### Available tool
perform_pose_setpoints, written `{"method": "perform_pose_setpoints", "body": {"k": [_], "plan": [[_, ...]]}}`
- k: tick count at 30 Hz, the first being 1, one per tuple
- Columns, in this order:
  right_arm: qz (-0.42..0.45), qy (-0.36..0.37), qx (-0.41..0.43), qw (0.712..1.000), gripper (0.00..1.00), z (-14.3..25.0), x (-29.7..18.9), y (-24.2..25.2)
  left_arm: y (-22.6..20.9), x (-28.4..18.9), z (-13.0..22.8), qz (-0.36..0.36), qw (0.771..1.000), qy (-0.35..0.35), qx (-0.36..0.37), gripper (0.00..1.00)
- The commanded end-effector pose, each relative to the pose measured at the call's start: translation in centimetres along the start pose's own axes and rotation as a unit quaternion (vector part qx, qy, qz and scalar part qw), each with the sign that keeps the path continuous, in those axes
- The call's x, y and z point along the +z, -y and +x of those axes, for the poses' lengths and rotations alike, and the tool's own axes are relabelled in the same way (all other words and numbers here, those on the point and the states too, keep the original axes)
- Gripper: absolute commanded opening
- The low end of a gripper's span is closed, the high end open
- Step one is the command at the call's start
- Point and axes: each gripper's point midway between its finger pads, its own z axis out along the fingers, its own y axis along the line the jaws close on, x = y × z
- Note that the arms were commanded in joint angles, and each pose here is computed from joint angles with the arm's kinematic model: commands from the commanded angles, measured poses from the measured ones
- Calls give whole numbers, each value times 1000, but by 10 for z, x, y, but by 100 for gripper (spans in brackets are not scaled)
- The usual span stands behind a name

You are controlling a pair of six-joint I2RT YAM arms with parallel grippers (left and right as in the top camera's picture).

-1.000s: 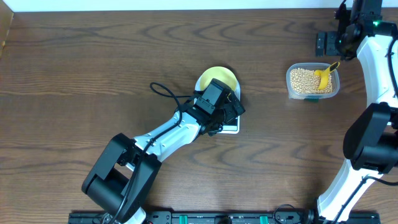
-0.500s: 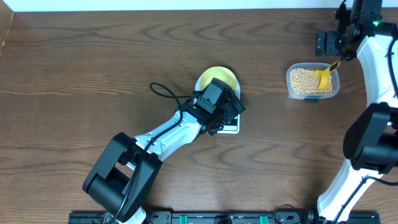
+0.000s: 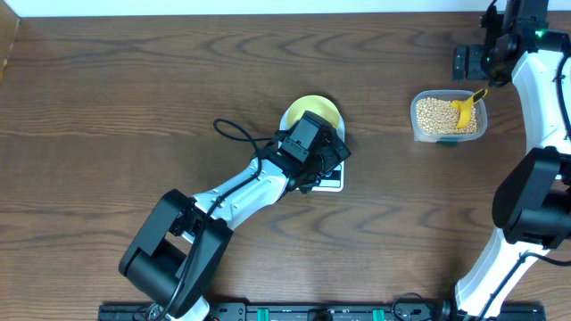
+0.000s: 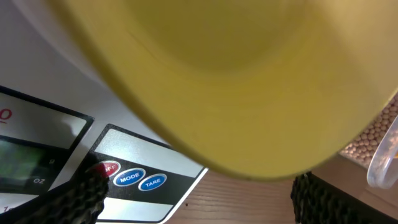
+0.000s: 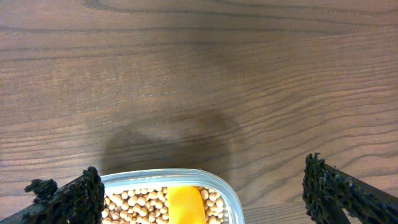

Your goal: Scoop item into bowl and weigh 50g on scale

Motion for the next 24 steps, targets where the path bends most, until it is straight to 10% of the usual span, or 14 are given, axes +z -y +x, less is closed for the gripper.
{"method": "perform_pose_setpoints", "body": {"k": [1,24], "plan": [[3,3,-2,1000,99,-3,1,-1,-39,22,-7,-60,998,15,-14,98],[3,3,-2,1000,99,-3,1,-1,-39,17,-21,-59,996,49,-46,98]]}}
